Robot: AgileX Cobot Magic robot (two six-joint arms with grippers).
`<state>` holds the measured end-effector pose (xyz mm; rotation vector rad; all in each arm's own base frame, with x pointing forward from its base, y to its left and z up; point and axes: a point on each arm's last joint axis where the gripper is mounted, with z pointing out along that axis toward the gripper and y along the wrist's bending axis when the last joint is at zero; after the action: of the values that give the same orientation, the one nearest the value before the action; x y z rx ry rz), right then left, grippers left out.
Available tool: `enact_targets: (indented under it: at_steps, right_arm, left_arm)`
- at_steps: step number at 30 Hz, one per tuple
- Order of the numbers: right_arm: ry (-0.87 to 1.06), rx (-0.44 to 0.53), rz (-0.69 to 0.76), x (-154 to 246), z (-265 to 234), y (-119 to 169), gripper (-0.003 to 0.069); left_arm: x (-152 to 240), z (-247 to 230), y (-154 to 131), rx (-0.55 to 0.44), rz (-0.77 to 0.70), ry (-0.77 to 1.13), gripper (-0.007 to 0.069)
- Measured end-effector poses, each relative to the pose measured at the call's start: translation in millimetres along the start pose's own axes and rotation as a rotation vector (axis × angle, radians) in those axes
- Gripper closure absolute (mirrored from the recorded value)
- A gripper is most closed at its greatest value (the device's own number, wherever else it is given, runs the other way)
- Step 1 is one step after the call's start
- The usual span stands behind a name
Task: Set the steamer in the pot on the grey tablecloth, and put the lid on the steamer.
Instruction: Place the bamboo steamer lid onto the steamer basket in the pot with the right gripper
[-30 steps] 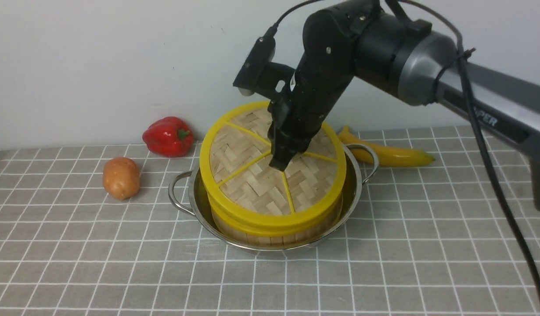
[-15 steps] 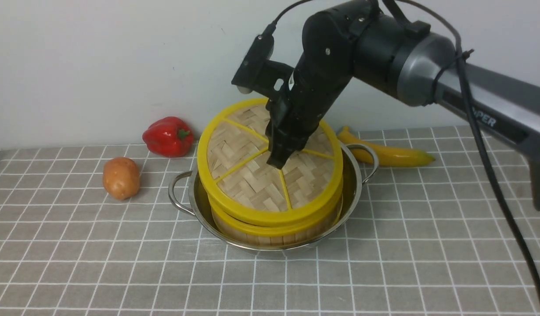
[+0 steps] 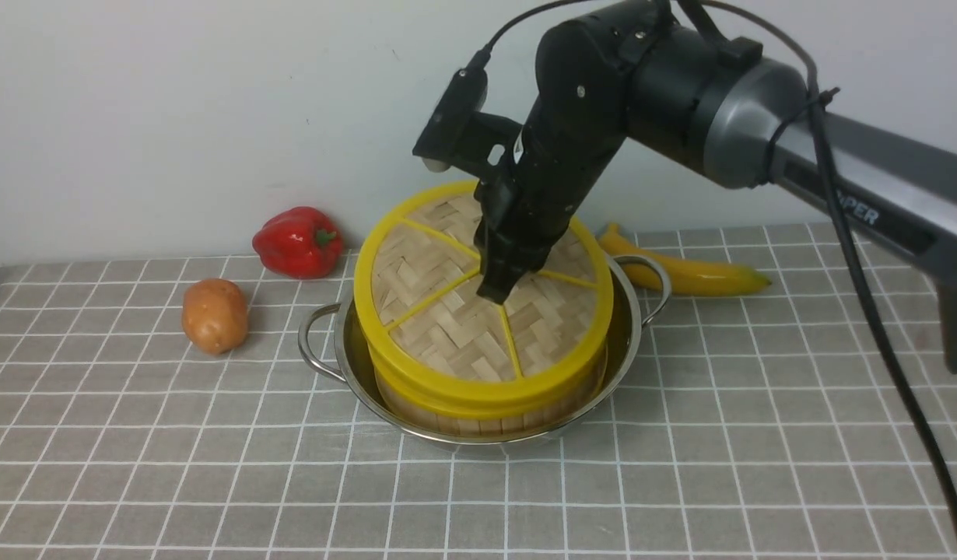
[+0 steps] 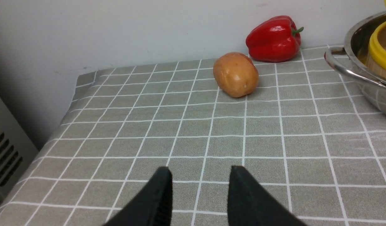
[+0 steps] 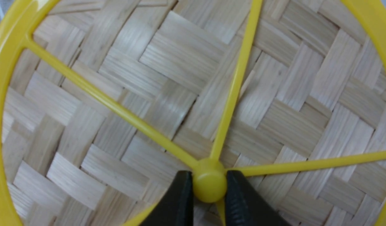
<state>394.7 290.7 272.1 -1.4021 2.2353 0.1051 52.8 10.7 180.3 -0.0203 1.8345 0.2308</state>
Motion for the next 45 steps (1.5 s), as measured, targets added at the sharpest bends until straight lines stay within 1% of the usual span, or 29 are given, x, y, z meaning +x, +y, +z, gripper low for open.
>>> enact_targets:
  at_steps: [10, 19, 29, 45]
  right_arm:
    - [-0.012, 0.007, 0.0, -1, 1, -1, 0.0515]
    - [0.014, -0.006, 0.0, 2, 17, 0, 0.0515]
    - [-0.005, 0.004, -0.064, 1, 17, -1, 0.0515]
    - [-0.013, 0.006, -0.079, 0, 17, -1, 0.0515]
  left_arm:
    - [0, 0, 0, 0.0, 0.0, 0.0, 0.0382]
    - [0, 0, 0, 0.0, 0.0, 0.0, 0.0382]
    - [0, 0, 0, 0.0, 0.0, 0.0, 0.0382]
    - [0, 0, 0, 0.0, 0.0, 0.0, 0.0382]
